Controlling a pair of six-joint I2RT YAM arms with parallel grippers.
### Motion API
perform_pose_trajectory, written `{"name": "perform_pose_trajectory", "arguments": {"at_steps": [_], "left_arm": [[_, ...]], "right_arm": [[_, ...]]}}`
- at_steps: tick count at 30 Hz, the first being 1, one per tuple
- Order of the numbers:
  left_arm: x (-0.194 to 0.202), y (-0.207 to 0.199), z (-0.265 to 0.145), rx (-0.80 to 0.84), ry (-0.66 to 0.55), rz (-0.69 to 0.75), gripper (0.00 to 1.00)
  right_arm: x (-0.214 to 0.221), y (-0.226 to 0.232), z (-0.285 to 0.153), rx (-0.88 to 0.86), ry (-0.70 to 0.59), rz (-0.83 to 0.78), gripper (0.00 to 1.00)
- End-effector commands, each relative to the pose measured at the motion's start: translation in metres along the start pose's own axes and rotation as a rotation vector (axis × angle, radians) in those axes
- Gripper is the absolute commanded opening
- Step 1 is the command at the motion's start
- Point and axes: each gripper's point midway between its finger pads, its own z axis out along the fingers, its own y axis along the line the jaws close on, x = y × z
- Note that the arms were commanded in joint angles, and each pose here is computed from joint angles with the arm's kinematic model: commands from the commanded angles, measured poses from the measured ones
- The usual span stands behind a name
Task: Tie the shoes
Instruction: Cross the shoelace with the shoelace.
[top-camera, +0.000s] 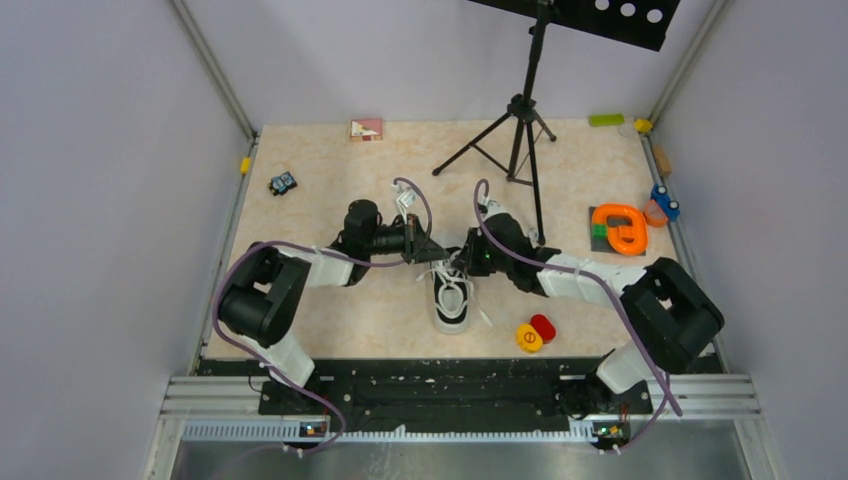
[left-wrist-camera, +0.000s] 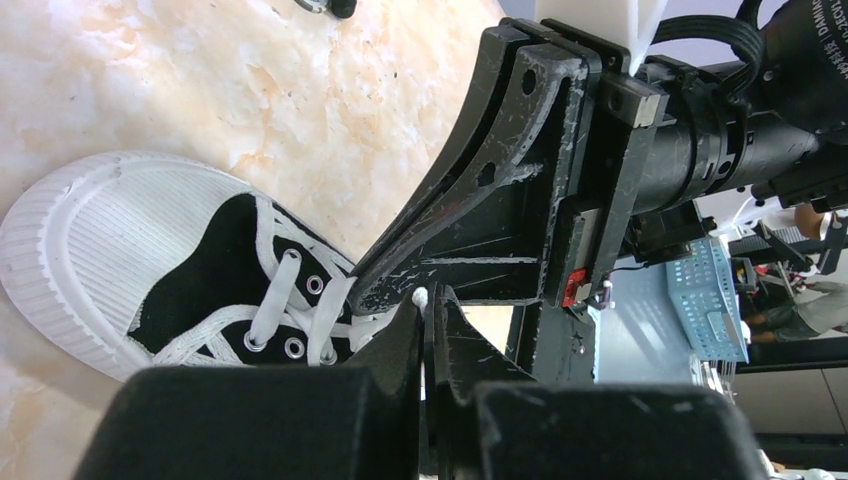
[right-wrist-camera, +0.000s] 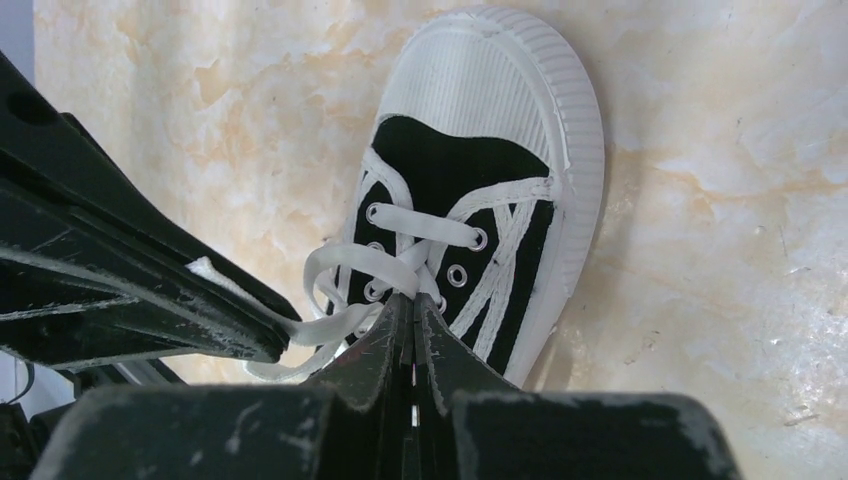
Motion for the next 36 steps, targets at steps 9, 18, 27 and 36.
{"name": "perform_pose_trajectory", "arguments": {"at_steps": [9, 18, 27, 36], "left_arm": [[-0.008, -0.007, -0.005, 0.014, -0.022, 0.049, 0.00], [-0.005, -0.002, -0.003, 0.010, -0.012, 0.035, 0.00], [-0.004, -0.005, -0.002, 0.037, 0.011, 0.030, 0.00], [-0.005, -0.006, -0.002, 0.038, 0.011, 0.032, 0.00]], "right_arm": [[-0.014, -0.004, -0.027, 0.010, -0.096, 0.041, 0.00], [-0.004, -0.015, -0.035, 0.039, -0.106, 0.133, 0.00], [-0.009, -0.011, -0.028, 0.034, -0.086, 0.090, 0.18], [-0.023, 0.004, -0.031, -0.026, -0.052, -0.057, 0.23]]}}
